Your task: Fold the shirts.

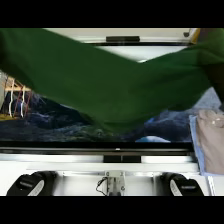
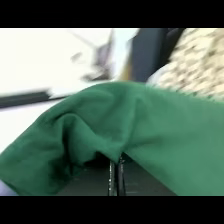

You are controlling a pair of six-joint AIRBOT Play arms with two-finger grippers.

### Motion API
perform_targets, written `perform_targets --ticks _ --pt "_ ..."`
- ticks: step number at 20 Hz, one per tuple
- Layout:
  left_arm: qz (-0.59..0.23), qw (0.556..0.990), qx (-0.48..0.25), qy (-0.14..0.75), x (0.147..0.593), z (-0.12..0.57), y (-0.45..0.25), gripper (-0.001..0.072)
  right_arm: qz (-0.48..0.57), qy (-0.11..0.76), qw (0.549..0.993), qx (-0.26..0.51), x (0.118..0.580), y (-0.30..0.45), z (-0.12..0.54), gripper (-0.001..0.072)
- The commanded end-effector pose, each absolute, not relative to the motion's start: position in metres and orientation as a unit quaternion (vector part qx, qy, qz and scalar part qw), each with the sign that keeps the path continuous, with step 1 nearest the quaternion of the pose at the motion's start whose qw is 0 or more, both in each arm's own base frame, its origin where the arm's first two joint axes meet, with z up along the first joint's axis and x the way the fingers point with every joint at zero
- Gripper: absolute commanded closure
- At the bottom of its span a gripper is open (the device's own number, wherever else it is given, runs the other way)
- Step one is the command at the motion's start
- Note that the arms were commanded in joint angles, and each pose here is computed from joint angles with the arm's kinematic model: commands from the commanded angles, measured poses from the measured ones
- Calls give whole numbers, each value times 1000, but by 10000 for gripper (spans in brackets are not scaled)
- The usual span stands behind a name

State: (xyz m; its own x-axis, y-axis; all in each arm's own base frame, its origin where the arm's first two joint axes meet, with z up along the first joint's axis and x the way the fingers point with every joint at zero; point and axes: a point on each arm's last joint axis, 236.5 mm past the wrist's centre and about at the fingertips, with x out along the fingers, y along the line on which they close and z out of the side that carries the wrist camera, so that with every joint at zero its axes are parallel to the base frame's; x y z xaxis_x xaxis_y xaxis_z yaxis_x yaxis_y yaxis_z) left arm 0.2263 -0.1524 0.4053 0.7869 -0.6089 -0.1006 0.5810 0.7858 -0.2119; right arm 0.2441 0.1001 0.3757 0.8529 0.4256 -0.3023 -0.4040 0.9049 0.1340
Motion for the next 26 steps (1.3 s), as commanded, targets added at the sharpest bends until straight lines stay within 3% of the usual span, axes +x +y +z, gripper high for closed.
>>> perform_targets --ticks 1,6,12,13,14,15,16,18,21,23,26 --pt "-223 953 -80 190 226 342 -114 676 190 216 957 31 249 89 352 653" --pt "-215 911 -138 323 262 211 -134 676 204 361 907 71 349 98 258 653" --pt "-194 875 -226 382 294 114 -152 675 239 505 819 132 453 177 79 653" --pt "-190 869 -228 396 297 104 -153 675 232 533 801 142 455 188 49 651" --pt "-187 866 -228 404 299 98 -153 675 223 560 783 154 453 195 25 572" --pt "-189 866 -216 409 301 92 -153 675 219 582 766 164 449 200 9 325" --pt "-197 869 -196 409 301 89 -153 675 226 599 751 159 439 201 3 141" --pt "-205 872 -180 405 302 89 -153 675 225 634 731 113 416 176 3 138" --pt "-205 872 -180 406 302 89 -153 675 160 716 679 16 368 78 2 138" --pt "-205 872 -180 406 301 89 -154 675 113 757 639 81 342 38 -12 138" --pt "-205 872 -181 406 301 89 -154 674 117 743 621 222 334 61 -48 138"
